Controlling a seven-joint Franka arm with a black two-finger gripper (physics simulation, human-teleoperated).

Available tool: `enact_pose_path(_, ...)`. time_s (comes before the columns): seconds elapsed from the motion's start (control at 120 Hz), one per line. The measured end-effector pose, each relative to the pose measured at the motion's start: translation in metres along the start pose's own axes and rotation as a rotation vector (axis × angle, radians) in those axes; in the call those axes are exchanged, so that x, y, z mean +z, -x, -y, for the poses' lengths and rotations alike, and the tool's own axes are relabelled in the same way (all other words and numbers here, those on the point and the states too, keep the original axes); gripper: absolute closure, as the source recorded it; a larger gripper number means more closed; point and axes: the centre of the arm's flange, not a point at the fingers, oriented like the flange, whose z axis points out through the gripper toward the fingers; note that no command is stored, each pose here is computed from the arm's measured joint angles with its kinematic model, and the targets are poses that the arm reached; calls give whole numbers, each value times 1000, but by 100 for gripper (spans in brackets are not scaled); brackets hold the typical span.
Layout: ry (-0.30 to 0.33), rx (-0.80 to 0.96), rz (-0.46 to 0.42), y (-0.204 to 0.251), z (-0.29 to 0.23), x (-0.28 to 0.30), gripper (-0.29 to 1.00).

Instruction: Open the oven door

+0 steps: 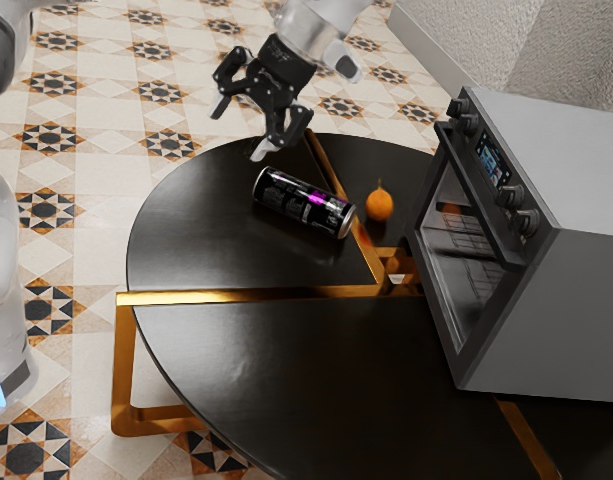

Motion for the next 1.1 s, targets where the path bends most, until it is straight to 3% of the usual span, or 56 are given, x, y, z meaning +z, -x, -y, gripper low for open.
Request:
enact_pose_path(0.15,167,-350,-95,-9,-16,-17,0)
enact_pose_path(0.275,264,-561,-154,15,-22,-31,0)
enact_pose_path(0.367,361,-686,-191,7,-28,-60,0)
enact_pose_path(0.475,424,-772,-285,-1,-57,-21,0)
enact_pose_path(0.642,721,-806,-449,10,-75,-25,1)
enact_pose_path(0.708,843,-809,-479,16,-76,-37,1)
enact_pose_path(0.783,930,-798,-488,20,-90,-43,1)
enact_pose_path(0.883,999,-778,-481,22,-98,-45,1)
enact_pose_path(1.1,1028,-795,-432,10,-93,-9,2)
